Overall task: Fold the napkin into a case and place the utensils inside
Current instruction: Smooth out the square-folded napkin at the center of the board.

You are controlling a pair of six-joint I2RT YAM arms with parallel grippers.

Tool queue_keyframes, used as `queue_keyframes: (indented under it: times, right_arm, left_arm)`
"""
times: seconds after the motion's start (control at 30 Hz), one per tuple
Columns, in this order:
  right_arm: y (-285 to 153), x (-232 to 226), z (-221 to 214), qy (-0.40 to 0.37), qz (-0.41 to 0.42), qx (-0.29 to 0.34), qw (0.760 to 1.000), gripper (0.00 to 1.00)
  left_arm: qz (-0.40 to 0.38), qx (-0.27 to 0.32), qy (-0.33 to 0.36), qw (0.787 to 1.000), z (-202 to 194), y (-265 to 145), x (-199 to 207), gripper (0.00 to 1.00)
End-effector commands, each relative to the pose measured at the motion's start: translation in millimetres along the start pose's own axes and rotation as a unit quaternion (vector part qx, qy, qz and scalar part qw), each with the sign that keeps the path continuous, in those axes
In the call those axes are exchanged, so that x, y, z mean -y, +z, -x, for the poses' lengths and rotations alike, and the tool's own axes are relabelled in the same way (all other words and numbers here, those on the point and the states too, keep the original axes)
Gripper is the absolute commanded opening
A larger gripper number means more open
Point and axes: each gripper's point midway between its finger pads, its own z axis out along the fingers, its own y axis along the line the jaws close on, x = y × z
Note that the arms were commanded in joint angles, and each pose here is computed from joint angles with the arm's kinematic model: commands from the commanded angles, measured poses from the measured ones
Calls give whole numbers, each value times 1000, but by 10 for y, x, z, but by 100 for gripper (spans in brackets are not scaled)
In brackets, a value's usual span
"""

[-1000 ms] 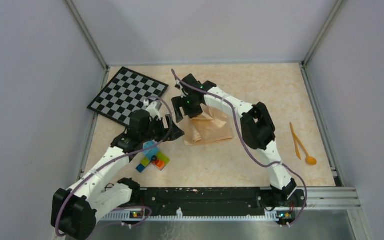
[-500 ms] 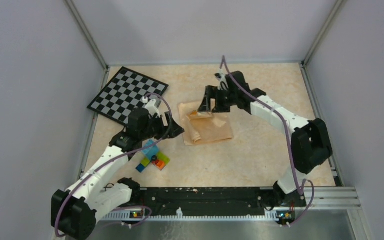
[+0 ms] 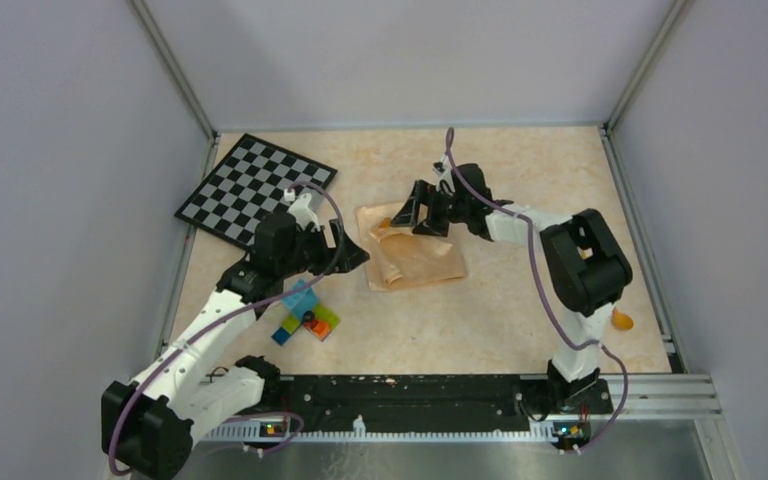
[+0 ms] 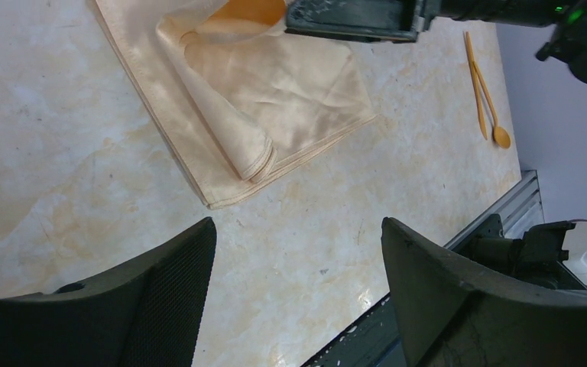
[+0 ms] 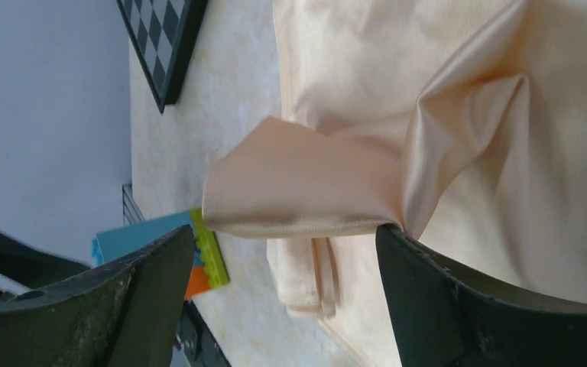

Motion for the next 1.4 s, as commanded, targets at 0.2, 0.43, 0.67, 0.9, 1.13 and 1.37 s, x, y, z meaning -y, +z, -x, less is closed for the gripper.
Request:
queue_keyframes:
  times: [0.2,0.43,0.67,0.9,1.13,1.37]
  right_arm:
    - [767,-912,970,-31,135,94,986,87]
    - [295,-772,913,-93,32,92,991,88]
    - [-259,-156,574,-68,-27,50,996,86]
    - [-540,311,302,-19,-49,37,998,66]
    - [-612,461,-139,7,-43,5,999,40]
    - [-701,537,-474,23,-35,-12,999,24]
  left_arm:
    - [-21,24,10,999,196,-80,169,84]
    - [-37,15,16,999,144,-57,194,87]
    - [-127,-34,14,991,45,273,463,85]
    - [-139,-84,45,986,23,931,670,64]
    - [-98,-151,72,981,-117,1624,492,46]
    - [-40,-218,92,971,-387,1909,95,38]
